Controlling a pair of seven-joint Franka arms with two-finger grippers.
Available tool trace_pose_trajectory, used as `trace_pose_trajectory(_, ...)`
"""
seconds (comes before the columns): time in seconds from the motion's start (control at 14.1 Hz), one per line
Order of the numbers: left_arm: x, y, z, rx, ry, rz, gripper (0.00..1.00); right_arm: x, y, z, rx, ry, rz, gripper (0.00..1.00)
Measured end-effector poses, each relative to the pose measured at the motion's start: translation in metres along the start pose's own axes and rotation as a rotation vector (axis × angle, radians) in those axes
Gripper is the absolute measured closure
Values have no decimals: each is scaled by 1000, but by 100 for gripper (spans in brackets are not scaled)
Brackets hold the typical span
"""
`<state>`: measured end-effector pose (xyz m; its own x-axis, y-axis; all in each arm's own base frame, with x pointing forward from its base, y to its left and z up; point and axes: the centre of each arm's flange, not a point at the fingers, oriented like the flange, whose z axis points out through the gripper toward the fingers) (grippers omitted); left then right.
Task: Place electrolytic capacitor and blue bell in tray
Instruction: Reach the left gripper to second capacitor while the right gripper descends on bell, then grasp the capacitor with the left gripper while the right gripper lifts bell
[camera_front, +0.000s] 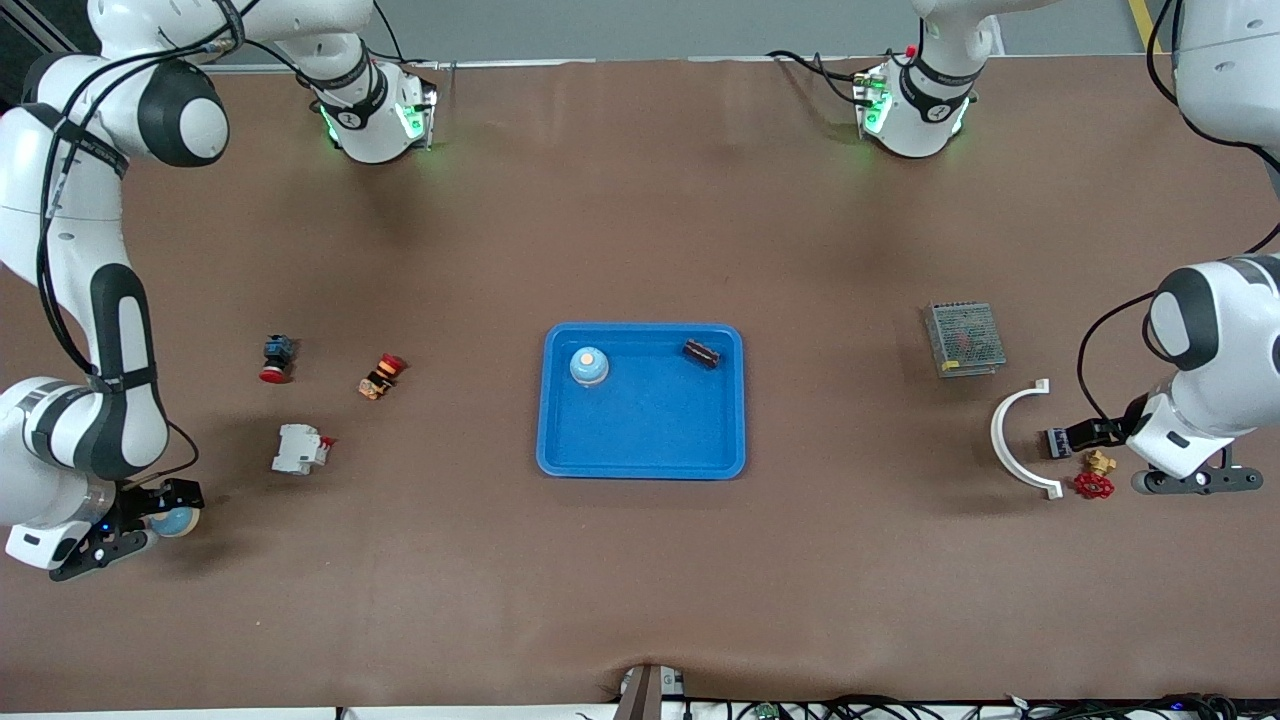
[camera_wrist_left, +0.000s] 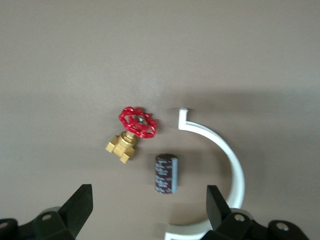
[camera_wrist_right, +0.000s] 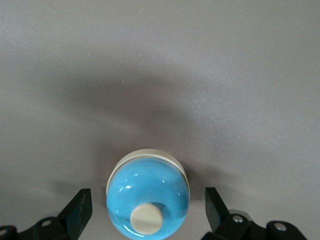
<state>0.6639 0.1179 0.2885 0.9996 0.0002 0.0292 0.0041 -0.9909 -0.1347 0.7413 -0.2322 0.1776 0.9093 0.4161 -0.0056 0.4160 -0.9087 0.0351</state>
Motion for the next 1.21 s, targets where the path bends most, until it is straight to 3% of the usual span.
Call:
trace_pose_trajectory(1.07,-9,5,80,-39,-69,-14,0,4,3,2,-18,34,-6,0)
trace_pose_trajectory(1.14,-9,5,82,-40,-72,-18,0,4,3,2,-19,36,-6,8)
trace_pose_trajectory(1.21,-10,5,83,-40,-74,-23,0,4,3,1,-19,37,-6,8)
